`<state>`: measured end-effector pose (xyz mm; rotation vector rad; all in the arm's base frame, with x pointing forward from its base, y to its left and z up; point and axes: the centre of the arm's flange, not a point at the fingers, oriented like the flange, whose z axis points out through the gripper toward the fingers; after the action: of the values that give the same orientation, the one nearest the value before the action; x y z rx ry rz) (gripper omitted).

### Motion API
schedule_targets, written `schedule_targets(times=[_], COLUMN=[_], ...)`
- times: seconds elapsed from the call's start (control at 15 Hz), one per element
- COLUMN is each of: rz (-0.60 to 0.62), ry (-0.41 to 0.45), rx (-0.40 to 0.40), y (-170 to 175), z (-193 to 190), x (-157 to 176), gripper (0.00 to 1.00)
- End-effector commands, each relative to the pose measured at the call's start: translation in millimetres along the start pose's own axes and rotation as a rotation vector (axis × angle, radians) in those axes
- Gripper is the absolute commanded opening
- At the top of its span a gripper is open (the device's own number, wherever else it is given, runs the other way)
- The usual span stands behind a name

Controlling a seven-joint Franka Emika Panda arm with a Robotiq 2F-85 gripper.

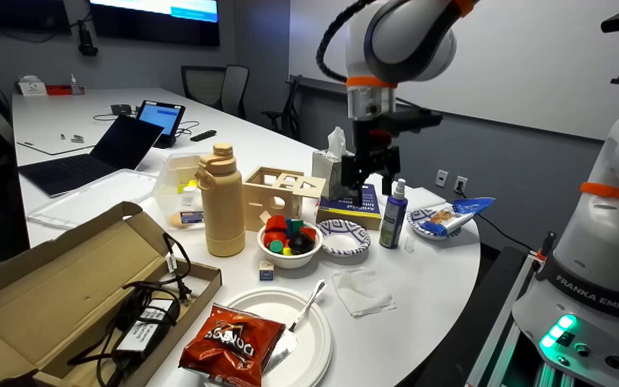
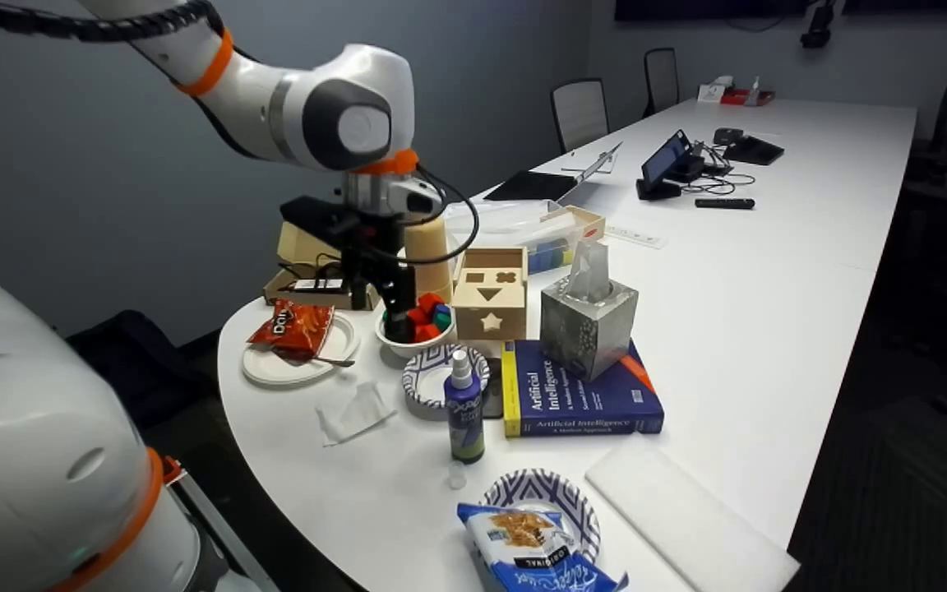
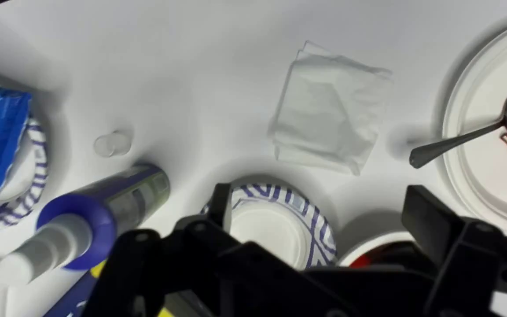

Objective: Wipe the inside of the bowl with tissue paper

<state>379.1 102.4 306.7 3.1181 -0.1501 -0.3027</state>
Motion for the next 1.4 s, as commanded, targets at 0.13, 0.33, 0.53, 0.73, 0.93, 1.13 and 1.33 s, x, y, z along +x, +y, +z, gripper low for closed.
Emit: schedule_targets(times=[0.13,0.33,0.53,0.73,0.93,1.13,1.33], rz=[0.099,0.143,0.177,0.186,0.185,0.192,0.201], ry=[-0.113,-0.142,-0.159,-0.17,-0.175,-0.174,-0.18], rx=[0.06,0.093,0.108,0.103,0.103,0.096,0.091], y=[-29,-34,-38,-41,-43,-44,-46], z=[95,130,151,165,173,180,185], x=[7,8,10,14,17,18,19], gripper=[1.0,1.0,1.0,0.66,0.42,0.17,0.0])
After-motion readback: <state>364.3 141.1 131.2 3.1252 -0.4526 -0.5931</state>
